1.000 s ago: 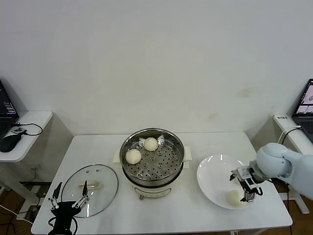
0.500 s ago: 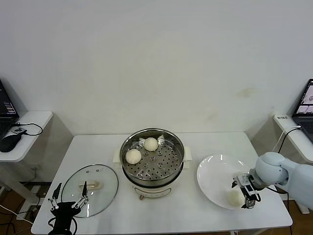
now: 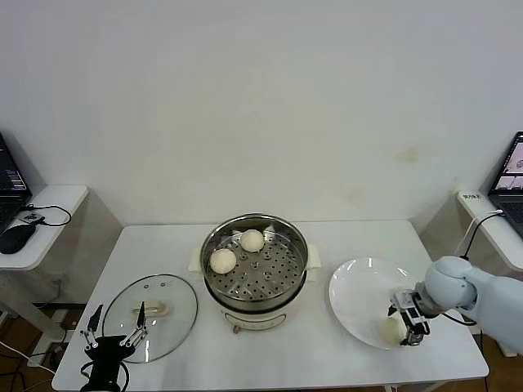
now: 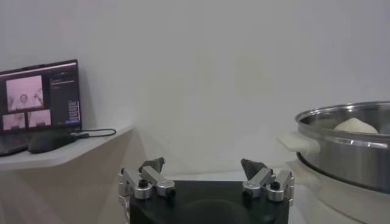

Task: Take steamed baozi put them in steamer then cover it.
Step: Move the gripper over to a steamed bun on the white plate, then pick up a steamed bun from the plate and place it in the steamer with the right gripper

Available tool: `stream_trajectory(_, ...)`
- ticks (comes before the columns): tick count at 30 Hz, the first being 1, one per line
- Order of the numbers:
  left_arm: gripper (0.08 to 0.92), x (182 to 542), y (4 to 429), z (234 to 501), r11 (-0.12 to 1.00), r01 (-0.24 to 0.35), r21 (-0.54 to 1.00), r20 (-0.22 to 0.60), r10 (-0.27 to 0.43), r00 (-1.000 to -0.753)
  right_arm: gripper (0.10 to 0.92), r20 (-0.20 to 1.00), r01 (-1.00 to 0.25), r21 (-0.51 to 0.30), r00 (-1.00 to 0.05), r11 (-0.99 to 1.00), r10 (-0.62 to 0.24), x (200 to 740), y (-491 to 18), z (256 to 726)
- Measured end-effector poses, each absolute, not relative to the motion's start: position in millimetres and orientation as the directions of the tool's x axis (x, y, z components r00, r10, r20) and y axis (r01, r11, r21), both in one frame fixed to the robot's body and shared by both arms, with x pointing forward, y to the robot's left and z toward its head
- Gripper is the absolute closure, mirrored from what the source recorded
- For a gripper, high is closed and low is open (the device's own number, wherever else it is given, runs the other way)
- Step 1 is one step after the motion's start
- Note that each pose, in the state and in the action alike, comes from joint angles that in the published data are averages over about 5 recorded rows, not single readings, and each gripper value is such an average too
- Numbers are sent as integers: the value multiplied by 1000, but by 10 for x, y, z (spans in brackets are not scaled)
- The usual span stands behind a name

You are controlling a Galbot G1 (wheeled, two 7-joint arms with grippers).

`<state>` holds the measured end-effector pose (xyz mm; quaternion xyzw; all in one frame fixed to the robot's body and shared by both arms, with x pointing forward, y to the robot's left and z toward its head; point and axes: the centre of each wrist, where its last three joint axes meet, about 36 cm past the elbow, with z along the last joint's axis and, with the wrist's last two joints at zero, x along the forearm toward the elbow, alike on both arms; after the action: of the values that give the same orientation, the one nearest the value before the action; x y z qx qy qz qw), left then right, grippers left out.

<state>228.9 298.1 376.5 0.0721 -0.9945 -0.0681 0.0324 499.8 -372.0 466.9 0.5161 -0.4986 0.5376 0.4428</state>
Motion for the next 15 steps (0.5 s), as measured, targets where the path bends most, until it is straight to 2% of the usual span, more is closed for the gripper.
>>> stream_trajectory(15, 177, 2277, 2971, 3787, 981, -140, 137, 52, -148, -988, 417, 996, -992, -76, -72, -97, -50, 5050, -3711, 4708)
